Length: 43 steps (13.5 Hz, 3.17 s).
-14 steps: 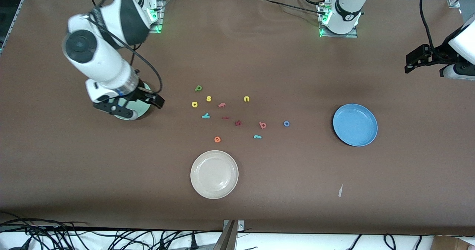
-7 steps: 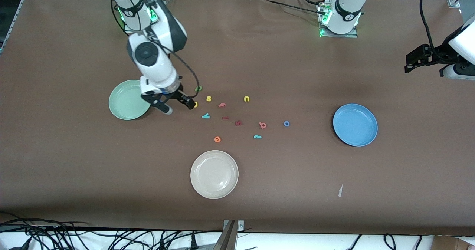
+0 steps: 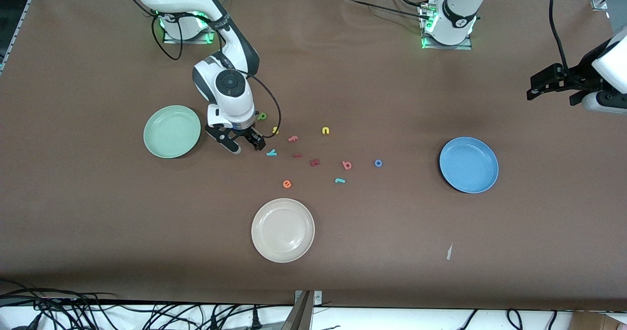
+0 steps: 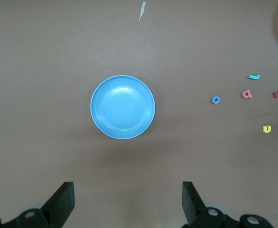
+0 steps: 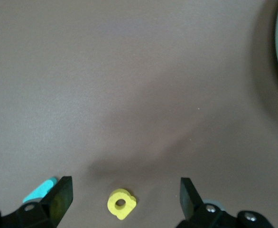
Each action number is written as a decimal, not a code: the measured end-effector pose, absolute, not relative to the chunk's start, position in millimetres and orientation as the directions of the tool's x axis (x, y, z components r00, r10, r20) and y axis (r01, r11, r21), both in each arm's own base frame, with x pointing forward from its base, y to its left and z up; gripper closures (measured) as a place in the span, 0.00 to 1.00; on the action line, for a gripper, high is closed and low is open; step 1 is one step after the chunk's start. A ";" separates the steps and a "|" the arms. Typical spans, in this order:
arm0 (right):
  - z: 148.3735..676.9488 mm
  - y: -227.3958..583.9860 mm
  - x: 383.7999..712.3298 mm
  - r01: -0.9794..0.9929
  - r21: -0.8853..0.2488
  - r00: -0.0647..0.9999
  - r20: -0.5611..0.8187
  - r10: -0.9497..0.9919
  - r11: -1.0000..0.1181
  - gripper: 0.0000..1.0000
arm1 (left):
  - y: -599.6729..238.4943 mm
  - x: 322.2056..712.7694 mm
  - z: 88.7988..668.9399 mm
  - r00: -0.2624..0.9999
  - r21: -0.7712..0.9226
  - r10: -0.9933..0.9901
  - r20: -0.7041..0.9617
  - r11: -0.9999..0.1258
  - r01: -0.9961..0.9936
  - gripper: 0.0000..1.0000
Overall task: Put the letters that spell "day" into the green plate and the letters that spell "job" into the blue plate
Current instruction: 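Reach the right gripper down to the yellow letter a, then grasp the yellow a with the right gripper while the left gripper reaches the blue o, then drop the yellow a on the green plate while the left gripper grasps the blue o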
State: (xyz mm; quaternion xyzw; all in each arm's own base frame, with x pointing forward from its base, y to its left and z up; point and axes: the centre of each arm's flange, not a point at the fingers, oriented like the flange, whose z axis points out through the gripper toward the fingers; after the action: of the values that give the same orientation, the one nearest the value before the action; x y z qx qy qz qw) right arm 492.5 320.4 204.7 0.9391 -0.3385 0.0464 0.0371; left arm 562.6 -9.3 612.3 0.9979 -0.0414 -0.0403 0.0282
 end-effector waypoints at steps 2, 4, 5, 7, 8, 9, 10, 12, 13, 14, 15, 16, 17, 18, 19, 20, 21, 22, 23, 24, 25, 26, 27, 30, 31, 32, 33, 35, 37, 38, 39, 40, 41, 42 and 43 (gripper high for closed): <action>201.9 337.6 480.3 -0.656 0.035 0.751 0.121 -0.649 -0.754 0.00 | -10.8 567.9 603.0 0.992 0.067 -0.087 -0.093 -0.994 -0.081 0.00; 194.9 357.9 463.4 -0.629 0.046 0.774 0.136 -0.619 -0.776 0.00 | -17.6 576.8 584.9 0.988 0.104 -0.096 -0.119 -0.991 -0.083 0.00; 188.5 360.0 459.8 -0.626 0.056 0.776 0.139 -0.615 -0.778 0.00 | -24.9 582.4 575.7 0.987 0.125 -0.105 -0.124 -0.988 -0.089 0.00; 175.2 348.4 464.5 -0.639 0.079 0.767 0.141 -0.626 -0.765 0.00 | -46.3 594.0 556.7 0.984 0.145 -0.134 -0.122 -0.983 -0.116 0.00; 170.2 341.4 468.4 -0.648 0.087 0.760 0.141 -0.635 -0.756 0.04 | -60.9 599.4 545.9 0.980 0.146 -0.155 -0.121 -0.980 -0.137 0.00; 168.3 336.4 472.4 -0.656 0.089 0.754 0.141 -0.642 -0.750 0.04 | -76.7 605.3 533.4 0.978 0.145 -0.176 -0.116 -0.977 -0.158 0.00; 169.7 334.4 476.3 -0.661 0.083 0.749 0.142 -0.647 -0.746 0.13 | -91.2 610.9 519.1 0.975 0.145 -0.194 -0.111 -0.973 -0.177 0.00; 174.4 337.5 480.4 -0.662 0.069 0.747 0.144 -0.649 -0.747 0.37 | -118.1 618.5 485.7 0.967 0.145 -0.227 -0.119 -0.967 -0.209 0.00; 175.6 339.4 480.7 -0.661 0.065 0.748 0.144 -0.648 -0.748 0.50 | -133.2 621.5 466.1 0.960 0.146 -0.246 -0.131 -0.963 -0.227 0.00; 175.9 340.2 480.5 -0.662 0.064 0.747 0.143 -0.649 -0.747 0.55 | -147.9 624.3 445.8 0.954 0.146 -0.264 -0.142 -0.959 -0.244 0.00; 175.9 340.2 480.6 -0.665 0.063 0.744 0.140 -0.653 -0.744 0.55 | -160.5 626.3 423.9 0.947 0.145 -0.278 -0.159 -0.956 -0.256 0.00; 175.8 340.3 480.5 -0.668 0.063 0.742 0.138 -0.656 -0.742 0.55 | -170.9 627.3 397.9 0.939 0.144 -0.289 -0.186 -0.953 -0.265 0.00; 175.7 340.3 480.5 -0.668 0.063 0.742 0.137 -0.657 -0.741 0.55 | -178.1 628.9 370.3 0.931 0.140 -0.295 -0.215 -0.953 -0.269 0.00; 175.8 340.3 480.6 -0.668 0.063 0.741 0.137 -0.657 -0.741 0.55 | -182.1 631.5 347.7 0.927 0.134 -0.295 -0.230 -0.953 -0.270 0.00; 175.7 340.3 480.5 -0.668 0.063 0.741 0.137 -0.657 -0.741 0.54 | -185.6 633.8 331.2 0.926 0.130 -0.296 -0.234 -0.954 -0.272 0.00; 175.7 340.3 480.4 -0.668 0.063 0.742 0.137 -0.657 -0.741 0.54 | -190.9 634.8 320.8 0.925 0.128 -0.300 -0.231 -0.952 -0.277 0.00; 175.7 340.8 480.1 -0.667 0.063 0.742 0.137 -0.656 -0.742 0.54 | -198.7 635.2 313.8 0.926 0.124 -0.304 -0.222 -0.951 -0.283 0.00; 175.7 342.7 478.7 -0.665 0.063 0.745 0.135 -0.654 -0.744 0.54 | -209.6 634.9 308.7 0.930 0.119 -0.303 -0.208 -0.952 -0.283 0.00; 175.7 345.4 476.8 -0.661 0.062 0.748 0.132 -0.650 -0.748 0.54 | -221.2 634.5 303.0 0.937 0.112 -0.293 -0.190 -0.955 -0.276 0.01; 175.7 347.8 475.0 -0.658 0.062 0.751 0.130 -0.647 -0.751 0.54 | -233.3 633.8 295.0 0.947 0.105 -0.280 -0.158 -0.958 -0.266 0.01; 175.6 349.4 473.8 -0.656 0.061 0.753 0.128 -0.645 -0.753 0.54 | -242.8 631.2 281.6 0.956 0.099 -0.268 -0.116 -0.961 -0.258 0.01; 175.6 349.9 473.4 -0.655 0.061 0.754 0.127 -0.645 -0.753 0.54 | -246.9 626.3 264.4 0.963 0.095 -0.259 -0.079 -0.963 -0.251 0.01; 175.6 349.8 473.4 -0.655 0.061 0.754 0.127 -0.645 -0.753 0.54 | -247.9 619.5 247.2 0.966 0.091 -0.255 -0.053 -0.964 -0.249 0.01; 176.8 350.8 474.0 -0.654 0.056 0.754 0.127 -0.644 -0.754 0.70 | -255.1 602.3 219.5 0.977 0.115 -0.211 -0.016 -0.971 -0.208 0.01; 176.8 350.8 474.0 -0.653 0.057 0.755 0.127 -0.643 -0.755 0.70 | -258.6 598.1 215.0 0.979 0.114 -0.206 -0.001 -0.972 -0.204 0.01; 177.0 350.8 474.0 -0.652 0.057 0.756 0.127 -0.642 -0.756 0.70 | -261.2 592.9 209.3 0.979 0.112 -0.204 0.010 -0.972 -0.204 0.01; 177.3 350.7 474.2 -0.646 0.057 0.761 0.127 -0.636 -0.761 0.70 | -263.6 586.2 202.4 0.978 0.110 -0.208 0.014 -0.972 -0.208 0.01; 182.4 342.8 479.6 -0.608 0.083 0.792 0.129 -0.597 -0.790 0.70 | -267.5 573.9 190.8 0.976 0.104 -0.216 0.008 -0.971 -0.216 0.01; 202.0 312.8 498.9 -0.533 0.147 0.846 0.124 -0.519 -0.833 0.70 | -271.2 566.8 185.3 0.975 0.101 -0.224 -0.002 -0.970 -0.223 0.01; 216.5 289.2 512.0 -0.487 0.179 0.874 0.111 -0.474 -0.855 0.70 | -273.4 565.2 184.6 0.974 0.101 -0.228 -0.004 -0.969 -0.226 0.01; 230.7 262.4 525.1 -0.441 0.204 0.898 0.097 -0.430 -0.874 0.70 | -275.6 564.1 184.6 0.973 0.101 -0.231 -0.004 -0.968 -0.230 0.02; 242.9 233.3 537.8 -0.392 0.222 0.920 0.082 -0.384 -0.893 0.70 | -278.4 562.4 184.1 0.972 0.101 -0.236 -0.005 -0.967 -0.234 0.04; 250.9 204.1 548.2 -0.347 0.235 0.938 0.066 -0.342 -0.908 0.70 | -281.1 560.4 182.6 0.971 0.100 -0.240 -0.008 -0.966 -0.238 0.04; 252.5 176.2 554.5 -0.308 0.245 0.951 0.041 -0.307 -0.919 0.70 | -283.4 558.7 180.1 0.970 0.099 -0.244 -0.011 -0.965 -0.241 0.10; 249.1 150.9 556.4 -0.276 0.253 0.959 0.011 -0.283 -0.927 0.70 | -284.6 557.8 177.4 0.970 0.098 -0.244 -0.010 -0.965 -0.242 0.10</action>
State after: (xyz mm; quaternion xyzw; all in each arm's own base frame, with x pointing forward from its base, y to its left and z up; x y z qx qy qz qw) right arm 556.4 150.9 249.1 0.9815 -0.1425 -0.0129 0.1269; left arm 557.8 -284.6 177.4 0.9912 -0.1226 -0.0109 0.0483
